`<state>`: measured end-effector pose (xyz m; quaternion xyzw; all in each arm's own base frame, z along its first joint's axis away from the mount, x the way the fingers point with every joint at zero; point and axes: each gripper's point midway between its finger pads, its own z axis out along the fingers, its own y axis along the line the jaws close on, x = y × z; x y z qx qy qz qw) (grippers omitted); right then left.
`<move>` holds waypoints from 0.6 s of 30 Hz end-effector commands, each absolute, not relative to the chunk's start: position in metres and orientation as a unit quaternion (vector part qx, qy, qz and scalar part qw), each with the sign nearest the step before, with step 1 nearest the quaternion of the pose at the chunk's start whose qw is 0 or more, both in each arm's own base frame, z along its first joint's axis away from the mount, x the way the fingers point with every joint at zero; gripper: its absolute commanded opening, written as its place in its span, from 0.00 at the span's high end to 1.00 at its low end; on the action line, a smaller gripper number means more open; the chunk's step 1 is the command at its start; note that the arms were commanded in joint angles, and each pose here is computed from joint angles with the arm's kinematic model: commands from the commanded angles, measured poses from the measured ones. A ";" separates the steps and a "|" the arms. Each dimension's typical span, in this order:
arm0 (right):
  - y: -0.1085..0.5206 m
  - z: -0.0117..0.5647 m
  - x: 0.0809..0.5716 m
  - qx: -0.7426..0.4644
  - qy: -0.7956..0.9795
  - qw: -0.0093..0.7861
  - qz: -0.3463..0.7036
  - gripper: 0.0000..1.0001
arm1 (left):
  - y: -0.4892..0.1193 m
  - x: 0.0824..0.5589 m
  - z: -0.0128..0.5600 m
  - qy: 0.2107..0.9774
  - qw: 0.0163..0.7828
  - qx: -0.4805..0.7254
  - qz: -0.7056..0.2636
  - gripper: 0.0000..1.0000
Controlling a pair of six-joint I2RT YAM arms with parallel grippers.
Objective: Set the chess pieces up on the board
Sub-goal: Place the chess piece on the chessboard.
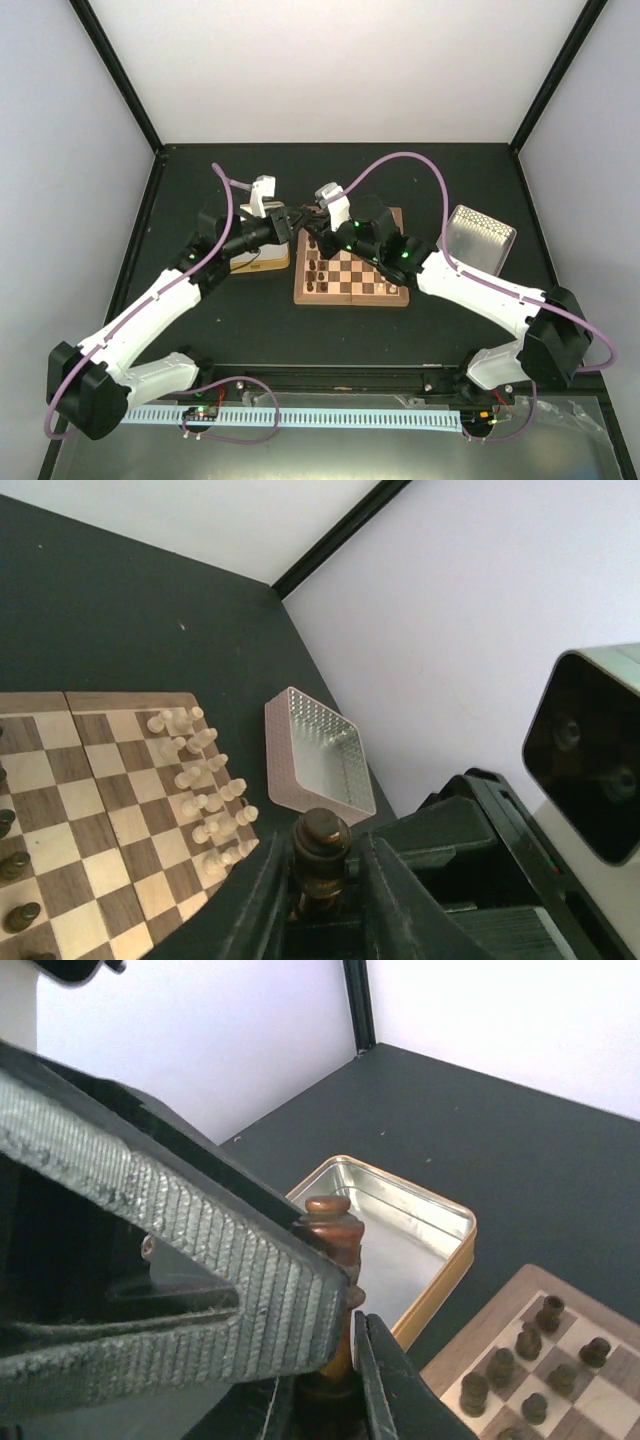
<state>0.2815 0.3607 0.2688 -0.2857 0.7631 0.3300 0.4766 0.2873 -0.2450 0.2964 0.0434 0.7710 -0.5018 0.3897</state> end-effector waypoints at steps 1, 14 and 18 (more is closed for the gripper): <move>0.356 0.284 0.288 -0.316 0.738 0.514 0.300 0.98 | -0.244 0.276 0.314 0.762 0.398 0.076 -0.506 0.72; 0.357 0.279 0.230 -0.508 0.611 0.522 0.311 0.99 | -0.243 0.240 0.306 0.794 0.243 0.155 -0.535 0.46; 0.356 0.276 0.229 -0.514 0.610 0.518 0.308 0.99 | -0.246 0.230 0.308 0.787 0.220 0.184 -0.546 0.53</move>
